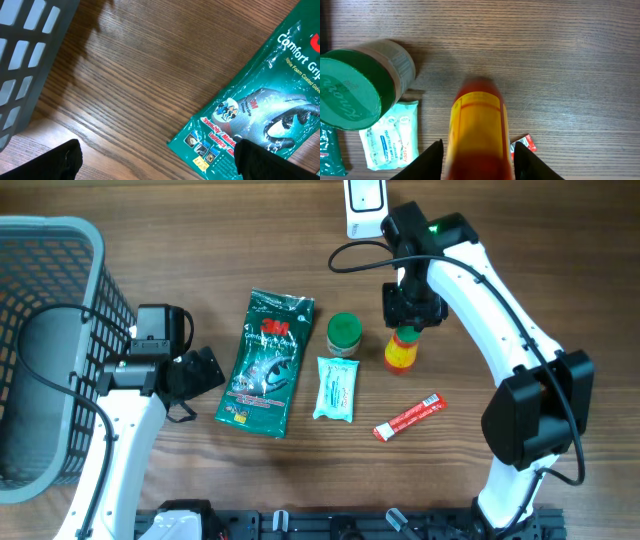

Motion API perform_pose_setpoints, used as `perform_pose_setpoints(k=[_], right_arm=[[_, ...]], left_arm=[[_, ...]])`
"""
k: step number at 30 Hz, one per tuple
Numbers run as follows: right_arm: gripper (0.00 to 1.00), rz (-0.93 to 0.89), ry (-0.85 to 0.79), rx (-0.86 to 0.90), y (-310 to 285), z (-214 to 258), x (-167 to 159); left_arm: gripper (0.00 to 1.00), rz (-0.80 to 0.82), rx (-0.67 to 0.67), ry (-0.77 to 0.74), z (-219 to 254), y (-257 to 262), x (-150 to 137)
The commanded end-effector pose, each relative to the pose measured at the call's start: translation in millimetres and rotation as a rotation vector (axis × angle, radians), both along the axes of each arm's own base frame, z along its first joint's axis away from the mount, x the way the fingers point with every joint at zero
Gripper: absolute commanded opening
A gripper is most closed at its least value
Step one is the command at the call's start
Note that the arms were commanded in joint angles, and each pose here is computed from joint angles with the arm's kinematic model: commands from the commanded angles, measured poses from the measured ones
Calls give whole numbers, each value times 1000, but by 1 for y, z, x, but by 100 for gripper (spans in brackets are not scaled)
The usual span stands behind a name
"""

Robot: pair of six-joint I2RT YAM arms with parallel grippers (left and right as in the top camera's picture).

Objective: Scan the item barcode
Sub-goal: 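Grasp the red sauce bottle with the right gripper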

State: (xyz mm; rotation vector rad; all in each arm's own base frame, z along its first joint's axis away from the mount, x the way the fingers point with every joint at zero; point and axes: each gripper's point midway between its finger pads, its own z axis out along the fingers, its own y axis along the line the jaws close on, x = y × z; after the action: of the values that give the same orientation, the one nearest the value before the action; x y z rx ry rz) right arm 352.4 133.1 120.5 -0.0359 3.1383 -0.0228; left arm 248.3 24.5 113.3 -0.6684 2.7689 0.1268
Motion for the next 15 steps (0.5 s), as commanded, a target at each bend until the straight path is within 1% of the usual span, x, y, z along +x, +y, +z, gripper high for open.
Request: perform_pose_setpoints(k=[1, 7, 10, 11, 12, 13, 14, 15], right_arm=[[54, 9, -77, 46, 4, 27, 5], [65, 3, -165, 80, 5, 54, 7], [80, -8, -233, 108, 4, 80, 4], [83, -31, -267, 125, 3, 94, 1], [88, -50, -285, 134, 2, 101, -1], [96, -88, -319, 149, 0, 114, -4], [100, -153, -355, 173, -3, 128, -9], [100, -206, -378, 197, -4, 139, -13]], left_arm=[[100, -14, 0, -2, 0, 1, -2], [100, -14, 0, -2, 0, 1, -2], [100, -14, 0, -2, 0, 1, -2], [100, -14, 0, -2, 0, 1, -2], [100, -14, 0, -2, 0, 1, -2], [100, -14, 0, -2, 0, 1, -2], [100, -14, 0, -2, 0, 1, -2], [100, -14, 0, -2, 0, 1, -2]])
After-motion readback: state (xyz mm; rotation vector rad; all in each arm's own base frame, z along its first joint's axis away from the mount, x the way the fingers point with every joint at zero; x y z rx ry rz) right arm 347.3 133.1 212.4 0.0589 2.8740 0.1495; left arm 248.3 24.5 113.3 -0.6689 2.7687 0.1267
